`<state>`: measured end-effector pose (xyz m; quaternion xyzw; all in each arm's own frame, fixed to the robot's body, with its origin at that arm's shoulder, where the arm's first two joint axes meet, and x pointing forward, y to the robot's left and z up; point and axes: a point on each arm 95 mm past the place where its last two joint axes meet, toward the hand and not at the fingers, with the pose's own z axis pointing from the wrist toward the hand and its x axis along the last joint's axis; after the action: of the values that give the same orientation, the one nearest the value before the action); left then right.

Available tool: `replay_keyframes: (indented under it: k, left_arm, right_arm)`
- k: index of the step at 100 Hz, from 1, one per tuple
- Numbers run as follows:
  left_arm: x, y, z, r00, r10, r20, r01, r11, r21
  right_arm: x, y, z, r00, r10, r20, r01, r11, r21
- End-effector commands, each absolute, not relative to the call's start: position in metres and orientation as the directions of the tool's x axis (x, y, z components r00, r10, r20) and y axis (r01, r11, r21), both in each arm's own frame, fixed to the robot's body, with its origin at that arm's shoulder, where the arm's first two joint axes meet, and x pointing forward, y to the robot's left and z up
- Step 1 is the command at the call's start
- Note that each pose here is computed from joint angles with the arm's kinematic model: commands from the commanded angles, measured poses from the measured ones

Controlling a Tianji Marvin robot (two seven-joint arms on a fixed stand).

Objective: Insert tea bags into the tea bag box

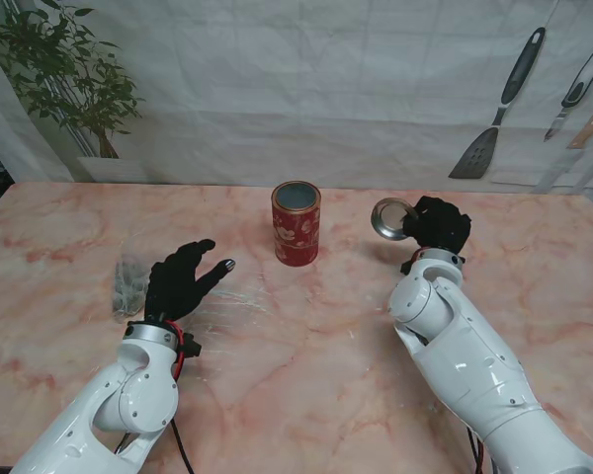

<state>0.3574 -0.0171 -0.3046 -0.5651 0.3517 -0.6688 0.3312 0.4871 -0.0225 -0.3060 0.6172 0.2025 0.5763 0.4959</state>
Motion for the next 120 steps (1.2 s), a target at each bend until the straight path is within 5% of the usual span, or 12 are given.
replay_keyframes:
  k: [1, 120]
  left_arm:
    - [0.354, -0.017, -0.305, -0.134, -0.842, 0.522, 0.031, -0.531, -0.847]
    - [0.345, -0.004, -0.309, -0.059, -0.868, 0.492, -0.009, -0.493, -0.87]
  right_arm:
    - [0.495, -0.011, -0.295, 0.229, 0.816, 0.531, -0.33, -0.448, 0.831]
    - [0.562, 0.074, -0.258, 0.156, 0.827, 0.54, -0.352, -0.464, 0.812]
